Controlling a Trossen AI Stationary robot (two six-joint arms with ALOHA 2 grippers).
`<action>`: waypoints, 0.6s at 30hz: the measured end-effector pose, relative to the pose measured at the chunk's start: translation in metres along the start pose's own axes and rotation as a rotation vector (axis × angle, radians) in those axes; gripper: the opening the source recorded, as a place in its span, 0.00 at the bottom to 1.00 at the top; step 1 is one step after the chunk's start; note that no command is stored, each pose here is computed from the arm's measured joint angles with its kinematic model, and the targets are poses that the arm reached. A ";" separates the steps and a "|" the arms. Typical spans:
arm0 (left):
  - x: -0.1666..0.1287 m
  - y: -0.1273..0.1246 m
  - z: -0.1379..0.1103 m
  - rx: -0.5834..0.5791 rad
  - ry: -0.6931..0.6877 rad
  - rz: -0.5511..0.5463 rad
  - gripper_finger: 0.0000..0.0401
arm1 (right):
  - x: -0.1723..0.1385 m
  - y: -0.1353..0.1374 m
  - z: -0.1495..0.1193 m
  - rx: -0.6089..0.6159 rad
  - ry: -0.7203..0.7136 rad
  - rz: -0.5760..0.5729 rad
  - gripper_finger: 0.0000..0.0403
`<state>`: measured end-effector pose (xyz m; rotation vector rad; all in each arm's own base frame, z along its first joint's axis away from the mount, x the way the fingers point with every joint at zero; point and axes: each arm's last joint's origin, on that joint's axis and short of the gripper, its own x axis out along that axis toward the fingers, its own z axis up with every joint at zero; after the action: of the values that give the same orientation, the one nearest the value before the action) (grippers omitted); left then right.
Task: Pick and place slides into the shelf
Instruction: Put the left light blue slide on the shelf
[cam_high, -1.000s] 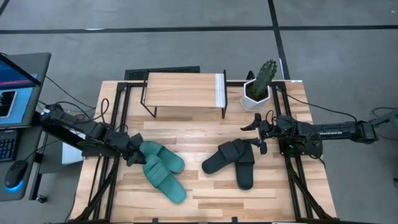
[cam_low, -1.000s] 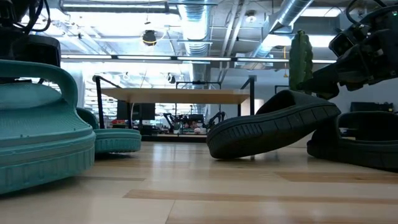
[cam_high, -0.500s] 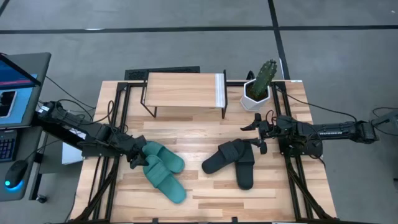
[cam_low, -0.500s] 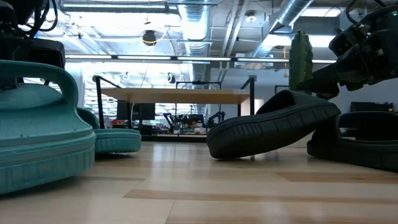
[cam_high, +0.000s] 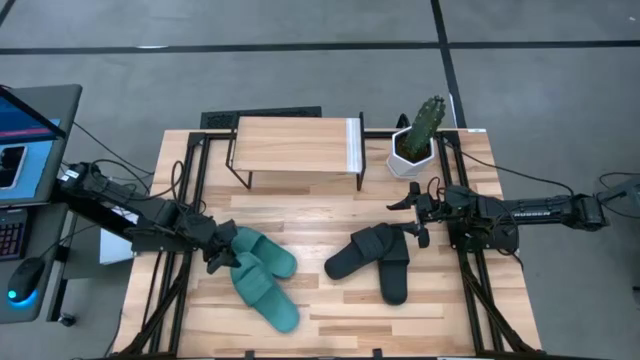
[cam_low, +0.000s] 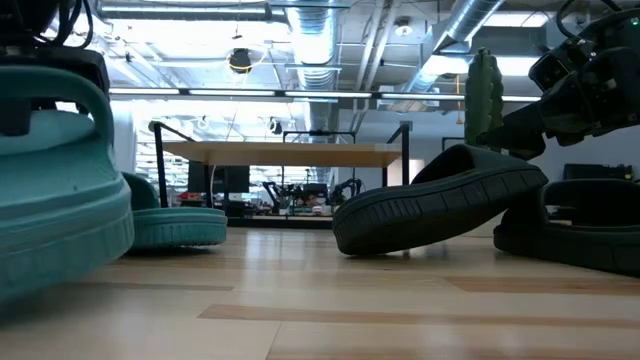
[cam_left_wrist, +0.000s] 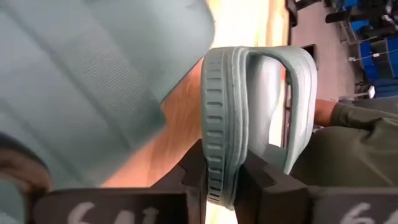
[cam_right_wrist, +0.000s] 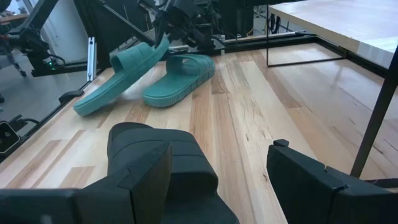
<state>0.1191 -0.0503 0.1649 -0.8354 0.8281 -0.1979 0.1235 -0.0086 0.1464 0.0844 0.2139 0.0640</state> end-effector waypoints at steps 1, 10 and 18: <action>-0.001 -0.002 0.001 0.008 -0.003 -0.006 0.07 | 0.000 0.000 0.000 0.000 0.000 0.000 0.62; -0.023 -0.033 0.018 0.140 -0.011 -0.010 0.06 | 0.000 0.000 0.000 0.000 0.001 0.000 0.62; -0.074 -0.072 0.040 0.307 -0.034 0.115 0.06 | 0.000 0.000 0.000 0.000 0.000 0.000 0.62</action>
<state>0.1085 -0.0412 0.2749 -0.5004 0.7875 -0.2026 0.1235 -0.0086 0.1464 0.0843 0.2140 0.0640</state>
